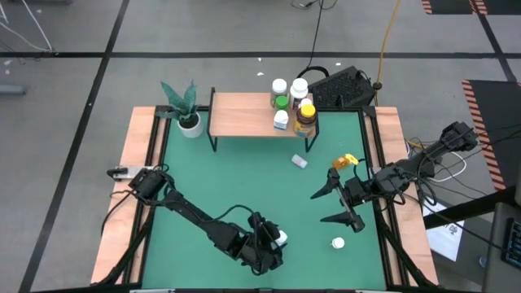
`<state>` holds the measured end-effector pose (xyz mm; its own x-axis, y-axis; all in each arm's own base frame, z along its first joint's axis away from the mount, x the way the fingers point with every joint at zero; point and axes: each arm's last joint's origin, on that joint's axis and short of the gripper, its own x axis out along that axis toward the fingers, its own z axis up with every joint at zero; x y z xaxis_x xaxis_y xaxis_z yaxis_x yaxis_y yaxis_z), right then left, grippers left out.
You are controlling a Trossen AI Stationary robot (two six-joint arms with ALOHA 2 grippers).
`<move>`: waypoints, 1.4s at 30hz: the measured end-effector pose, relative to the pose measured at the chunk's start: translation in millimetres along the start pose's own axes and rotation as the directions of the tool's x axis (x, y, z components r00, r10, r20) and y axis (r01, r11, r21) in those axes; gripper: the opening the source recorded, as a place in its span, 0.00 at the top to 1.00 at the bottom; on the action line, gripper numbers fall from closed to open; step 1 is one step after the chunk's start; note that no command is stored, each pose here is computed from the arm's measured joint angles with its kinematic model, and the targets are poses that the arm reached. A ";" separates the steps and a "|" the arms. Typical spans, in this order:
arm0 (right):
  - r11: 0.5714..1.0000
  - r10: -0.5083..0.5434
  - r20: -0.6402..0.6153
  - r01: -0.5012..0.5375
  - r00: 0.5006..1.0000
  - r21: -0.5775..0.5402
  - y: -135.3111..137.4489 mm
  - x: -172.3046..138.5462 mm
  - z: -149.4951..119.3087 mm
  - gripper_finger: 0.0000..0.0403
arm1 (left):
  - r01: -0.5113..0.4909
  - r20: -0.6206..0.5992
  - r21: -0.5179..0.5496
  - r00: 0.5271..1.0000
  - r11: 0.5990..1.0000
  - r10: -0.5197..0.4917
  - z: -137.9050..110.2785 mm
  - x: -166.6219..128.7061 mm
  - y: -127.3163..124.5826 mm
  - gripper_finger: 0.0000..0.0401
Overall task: Pick and place medicine bottles onto shelf by color
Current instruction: Put the white blue medicine bottle on the shelf
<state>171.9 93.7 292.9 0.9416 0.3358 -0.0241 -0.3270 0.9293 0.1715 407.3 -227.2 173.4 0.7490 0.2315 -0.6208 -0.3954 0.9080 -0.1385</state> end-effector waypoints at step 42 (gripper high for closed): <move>0.996 0.001 0.072 0.006 0.997 -0.091 -0.5 -2.6 8.1 0.22 | -0.217 0.061 0.378 0.976 0.900 0.209 203.8 -102.0 224.3 0.51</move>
<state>170.2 91.0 300.9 0.9448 0.3243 0.0473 -0.3273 0.9415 0.0809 350.6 24.0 362.9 0.6806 0.4373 -0.5878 -0.3174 0.8991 0.3014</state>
